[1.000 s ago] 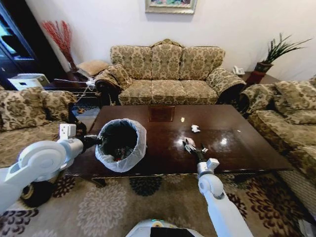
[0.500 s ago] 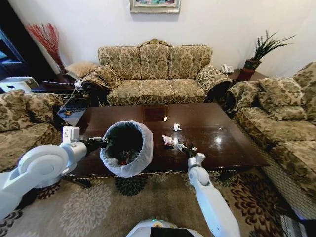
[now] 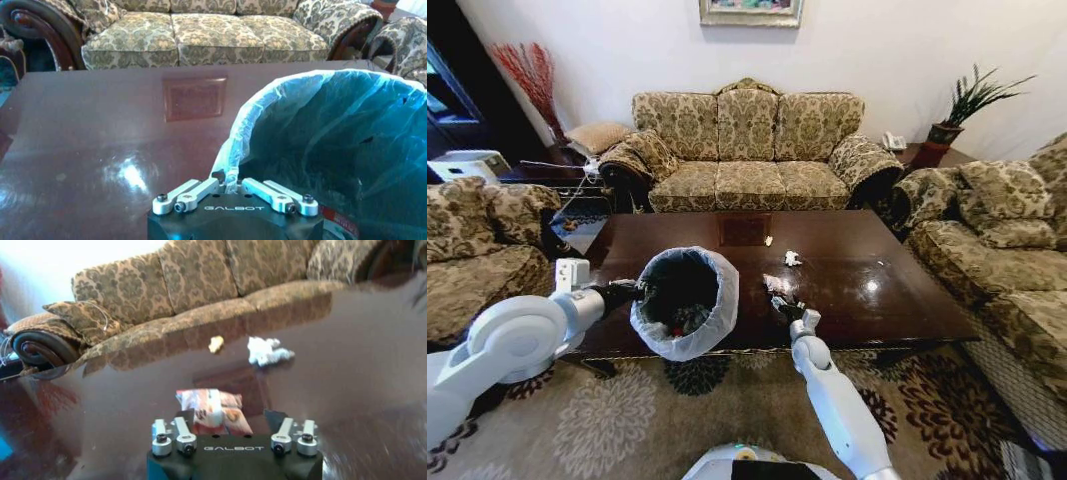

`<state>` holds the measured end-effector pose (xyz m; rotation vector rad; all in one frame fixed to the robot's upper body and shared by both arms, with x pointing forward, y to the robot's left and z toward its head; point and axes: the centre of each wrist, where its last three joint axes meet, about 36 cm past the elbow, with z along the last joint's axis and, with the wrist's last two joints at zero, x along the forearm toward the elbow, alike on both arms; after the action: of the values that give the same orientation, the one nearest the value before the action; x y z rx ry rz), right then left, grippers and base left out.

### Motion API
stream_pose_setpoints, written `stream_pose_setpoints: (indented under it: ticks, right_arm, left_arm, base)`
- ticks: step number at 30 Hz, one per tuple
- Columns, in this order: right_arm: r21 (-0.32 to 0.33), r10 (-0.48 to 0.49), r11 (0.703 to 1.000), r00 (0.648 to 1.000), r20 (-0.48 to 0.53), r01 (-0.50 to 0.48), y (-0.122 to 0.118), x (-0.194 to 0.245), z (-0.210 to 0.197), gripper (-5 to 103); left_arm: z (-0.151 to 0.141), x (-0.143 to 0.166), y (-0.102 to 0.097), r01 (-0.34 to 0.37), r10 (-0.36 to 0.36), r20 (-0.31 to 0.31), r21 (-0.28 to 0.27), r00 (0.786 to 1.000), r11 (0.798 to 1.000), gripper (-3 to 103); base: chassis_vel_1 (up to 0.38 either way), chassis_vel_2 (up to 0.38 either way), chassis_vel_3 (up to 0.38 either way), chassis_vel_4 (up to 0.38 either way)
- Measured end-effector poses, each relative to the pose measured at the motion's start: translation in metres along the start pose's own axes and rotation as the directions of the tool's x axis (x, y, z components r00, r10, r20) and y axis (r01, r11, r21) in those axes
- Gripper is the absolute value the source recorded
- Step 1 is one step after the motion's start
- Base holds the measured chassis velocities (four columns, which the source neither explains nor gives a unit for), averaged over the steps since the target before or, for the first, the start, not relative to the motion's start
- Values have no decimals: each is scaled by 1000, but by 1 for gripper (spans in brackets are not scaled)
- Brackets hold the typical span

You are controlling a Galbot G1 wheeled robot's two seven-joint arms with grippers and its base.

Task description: Move to the front of the table and place the trash on the table into the trash bin.

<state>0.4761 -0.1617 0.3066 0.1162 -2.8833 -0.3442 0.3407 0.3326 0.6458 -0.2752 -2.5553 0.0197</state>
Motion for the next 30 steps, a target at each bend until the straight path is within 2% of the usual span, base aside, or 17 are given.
stream_pose_setpoints:
  ticks: [2,6,7,10,11,13,15,19,21,22,28,30]
  right_arm:
    - [8,0,1000,1000,5,0,1,-1,0,65]
    - [34,-7,999,1000,-11,7,4,-13,-1,42]
    - [34,-7,999,1000,-11,7,4,-13,-1,42]
    - [42,-4,999,999,-36,5,9,-29,-4,57]
    - [42,-4,999,999,-36,5,9,-29,-4,57]
    - [50,3,999,999,-50,-1,13,-34,-5,49]
    - [52,4,999,999,-53,-2,14,-34,-4,49]
    - [64,9,998,998,-66,-5,15,-34,-1,33]
    - [65,10,998,998,-68,-6,14,-34,0,33]
    - [68,12,998,997,-70,-7,14,-33,1,25]
    - [73,16,997,997,-71,-11,12,-31,5,14]
    - [71,18,997,998,-66,-13,12,-30,6,7]
  left_arm:
    - [0,0,0,0,0,-1,0,1000,1000,0]
    - [0,0,0,-2,2,-2,-2,1000,1000,0]
    - [0,0,0,-2,2,-2,-2,1000,1000,0]
    - [2,-1,-1,-6,6,-3,3,1000,1000,0]
    - [2,-1,-1,-6,6,-3,3,1000,1000,0]
    - [3,0,-1,-9,9,-4,9,1000,1000,0]
    - [4,0,-1,-9,9,-4,10,1000,1000,0]
    - [4,0,0,-13,13,0,16,1000,1000,0]
    - [4,-1,0,-14,14,2,15,1000,1000,0]
    - [4,-1,0,-14,14,3,15,1000,1000,0]
    - [4,-1,1,-13,13,4,13,1000,1000,0]
    - [4,-1,1,-13,13,4,12,1000,1000,0]
  base:
    - [0,0,0,0]
    - [0,0,0,0]
    - [0,0,0,0]
    - [0,0,0,0]
    - [0,0,0,0]
    - [0,0,0,0]
    - [0,0,0,0]
    - [0,0,0,0]
    - [0,0,0,0]
    - [0,0,0,0]
    - [0,0,0,0]
    - [0,0,0,0]
